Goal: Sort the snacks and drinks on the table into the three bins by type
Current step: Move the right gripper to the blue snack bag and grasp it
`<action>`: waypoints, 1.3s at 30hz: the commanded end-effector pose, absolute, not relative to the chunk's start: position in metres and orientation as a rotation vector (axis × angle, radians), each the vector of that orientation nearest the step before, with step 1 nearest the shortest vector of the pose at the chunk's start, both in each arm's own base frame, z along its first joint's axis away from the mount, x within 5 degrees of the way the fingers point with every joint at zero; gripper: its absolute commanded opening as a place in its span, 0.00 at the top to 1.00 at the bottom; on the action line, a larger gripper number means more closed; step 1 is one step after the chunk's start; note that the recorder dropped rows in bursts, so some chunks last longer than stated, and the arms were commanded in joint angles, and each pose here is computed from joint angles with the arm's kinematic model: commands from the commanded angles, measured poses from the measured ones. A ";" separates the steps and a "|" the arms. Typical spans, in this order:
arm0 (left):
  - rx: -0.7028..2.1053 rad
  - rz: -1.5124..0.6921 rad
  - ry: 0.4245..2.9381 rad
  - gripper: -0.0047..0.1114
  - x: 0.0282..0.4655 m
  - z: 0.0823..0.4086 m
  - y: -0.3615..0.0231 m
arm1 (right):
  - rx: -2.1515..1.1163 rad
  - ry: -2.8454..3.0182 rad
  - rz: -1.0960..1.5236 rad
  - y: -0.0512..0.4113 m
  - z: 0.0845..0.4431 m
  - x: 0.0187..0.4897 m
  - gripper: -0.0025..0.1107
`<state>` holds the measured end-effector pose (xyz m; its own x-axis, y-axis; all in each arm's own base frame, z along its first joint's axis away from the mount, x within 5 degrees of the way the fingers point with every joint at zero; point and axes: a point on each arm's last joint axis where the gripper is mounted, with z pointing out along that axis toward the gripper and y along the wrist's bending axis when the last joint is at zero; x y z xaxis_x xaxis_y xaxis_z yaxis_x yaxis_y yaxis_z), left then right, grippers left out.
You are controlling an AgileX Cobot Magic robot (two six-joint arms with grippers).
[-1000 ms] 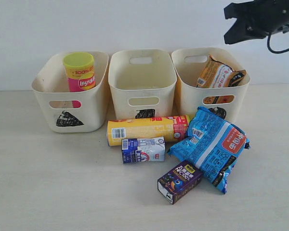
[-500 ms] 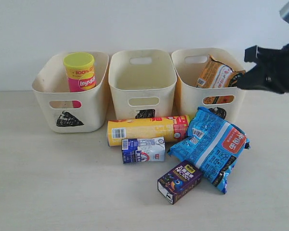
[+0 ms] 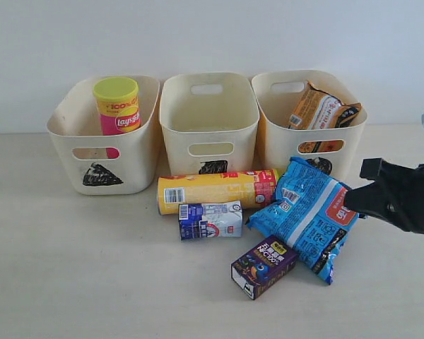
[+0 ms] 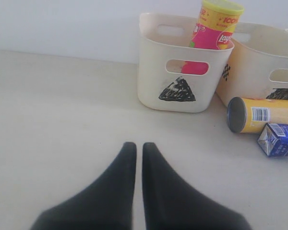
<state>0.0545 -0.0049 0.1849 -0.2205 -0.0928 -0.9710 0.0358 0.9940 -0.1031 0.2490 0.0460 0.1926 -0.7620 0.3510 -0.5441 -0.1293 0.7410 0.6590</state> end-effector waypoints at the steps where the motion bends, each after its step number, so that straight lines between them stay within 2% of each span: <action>1: -0.053 -0.126 1.770 0.93 0.055 0.187 -0.005 | 0.206 2.258 0.900 0.042 0.193 0.248 0.98; 5: -0.053 -0.126 1.770 0.93 0.055 0.187 -0.005 | 0.299 2.304 0.850 0.035 0.181 0.252 0.98; 9: -0.053 -0.126 1.770 0.93 0.055 0.187 -0.005 | 0.467 2.353 1.047 0.020 0.148 0.259 0.97; 10: -0.053 -0.126 1.770 0.93 0.055 0.187 -0.005 | 0.480 2.346 1.124 0.018 0.142 0.260 0.93; 11: -0.053 -0.126 1.770 0.93 0.055 0.187 -0.005 | 0.480 2.347 1.168 0.016 0.135 0.260 0.86; 12: -0.053 -0.126 1.770 0.93 0.055 0.187 -0.005 | 0.464 2.361 1.193 0.018 0.127 0.261 0.70; 14: -0.053 -0.126 1.770 0.93 0.055 0.187 -0.005 | 0.424 2.389 1.190 0.018 0.116 0.260 0.29; 16: -0.053 -0.126 1.770 0.93 0.055 0.187 -0.005 | 0.408 2.405 1.169 0.017 0.112 0.260 0.17; 21: -0.053 -0.126 1.770 0.93 0.055 0.187 -0.005 | 0.355 2.396 1.127 0.015 0.113 0.268 0.21; 29: -0.053 -0.126 1.770 0.93 0.055 0.187 -0.005 | 0.320 2.357 1.109 0.012 0.120 0.283 0.22; 39: -0.053 -0.126 1.770 0.93 0.055 0.187 -0.005 | 0.339 2.376 1.223 0.015 0.097 0.291 0.22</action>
<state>0.0545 -0.0049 0.1849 -0.2205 -0.0928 -0.9710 0.0358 0.9940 -0.1031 0.2878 0.0149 0.0999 -0.8686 0.4124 -0.2746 0.0329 0.6010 0.7986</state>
